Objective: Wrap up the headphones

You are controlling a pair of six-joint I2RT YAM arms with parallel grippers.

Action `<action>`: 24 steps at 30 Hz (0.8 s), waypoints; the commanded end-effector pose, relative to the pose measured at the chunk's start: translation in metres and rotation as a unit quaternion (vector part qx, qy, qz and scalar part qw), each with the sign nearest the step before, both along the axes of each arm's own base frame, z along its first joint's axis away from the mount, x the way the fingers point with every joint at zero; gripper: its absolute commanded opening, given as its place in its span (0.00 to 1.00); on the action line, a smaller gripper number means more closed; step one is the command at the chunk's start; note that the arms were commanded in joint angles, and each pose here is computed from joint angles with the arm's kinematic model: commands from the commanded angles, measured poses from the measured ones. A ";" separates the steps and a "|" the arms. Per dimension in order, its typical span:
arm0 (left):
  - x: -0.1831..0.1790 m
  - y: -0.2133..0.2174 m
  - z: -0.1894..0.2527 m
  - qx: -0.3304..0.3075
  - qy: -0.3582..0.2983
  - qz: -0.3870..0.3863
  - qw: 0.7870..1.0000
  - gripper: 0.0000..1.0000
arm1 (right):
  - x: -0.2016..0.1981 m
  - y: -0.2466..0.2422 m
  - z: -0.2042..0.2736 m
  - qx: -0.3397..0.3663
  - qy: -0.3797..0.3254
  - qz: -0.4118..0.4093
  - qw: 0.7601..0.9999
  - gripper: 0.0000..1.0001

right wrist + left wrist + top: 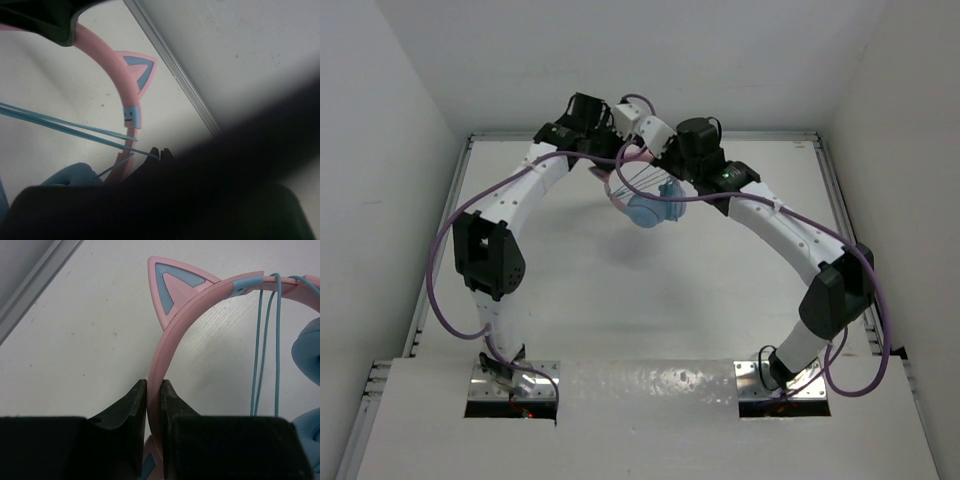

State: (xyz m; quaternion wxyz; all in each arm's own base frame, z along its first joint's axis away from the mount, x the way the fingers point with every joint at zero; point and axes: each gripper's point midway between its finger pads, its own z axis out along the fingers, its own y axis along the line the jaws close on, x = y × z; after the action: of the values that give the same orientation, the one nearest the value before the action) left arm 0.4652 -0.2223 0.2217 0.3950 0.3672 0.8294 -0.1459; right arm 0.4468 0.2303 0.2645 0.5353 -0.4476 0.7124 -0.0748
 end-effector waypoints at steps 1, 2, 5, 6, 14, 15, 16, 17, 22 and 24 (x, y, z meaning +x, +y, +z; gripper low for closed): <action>-0.015 0.008 0.007 0.085 -0.045 -0.018 0.995 0.00 | 0.031 -0.045 0.055 -0.025 -0.094 -0.099 0.990 0.00; -0.009 0.015 0.006 0.110 -0.063 -0.005 0.992 0.00 | 0.032 -0.050 0.066 -0.026 -0.107 -0.113 0.988 0.00; -0.006 0.022 -0.001 0.136 -0.075 0.008 0.988 0.00 | 0.030 -0.060 0.081 -0.050 -0.133 -0.123 0.982 0.00; -0.006 0.023 -0.001 0.138 -0.076 0.008 0.987 0.00 | 0.029 -0.063 0.079 -0.063 -0.131 -0.123 0.982 0.00; -0.020 0.007 0.024 0.085 -0.086 -0.019 0.993 0.00 | 0.022 -0.068 0.036 -0.052 -0.113 -0.112 0.986 0.00; -0.023 0.006 0.027 0.080 -0.084 -0.020 0.993 0.00 | 0.023 -0.074 0.026 -0.027 -0.104 -0.118 0.987 0.00; -0.025 0.004 0.027 0.074 -0.080 -0.026 0.994 0.00 | 0.028 -0.076 0.032 0.000 -0.117 -0.123 0.986 0.00; -0.026 0.003 0.027 0.072 -0.078 -0.028 0.994 0.00 | 0.032 -0.086 0.032 0.020 -0.115 -0.132 0.984 0.00; -0.036 0.003 0.034 0.060 -0.068 -0.029 0.995 0.00 | 0.040 -0.093 0.021 0.153 -0.078 -0.115 0.978 0.00; -0.038 0.001 0.039 0.052 -0.069 -0.029 0.996 0.00 | 0.038 -0.095 0.009 0.163 -0.068 -0.107 0.978 0.00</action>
State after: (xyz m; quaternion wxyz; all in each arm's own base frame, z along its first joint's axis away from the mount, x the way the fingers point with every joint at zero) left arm 0.4573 -0.2332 0.2161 0.4162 0.4048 0.8105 -0.0768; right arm 0.4634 0.1917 0.2367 0.5768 -0.3819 0.7218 -0.0218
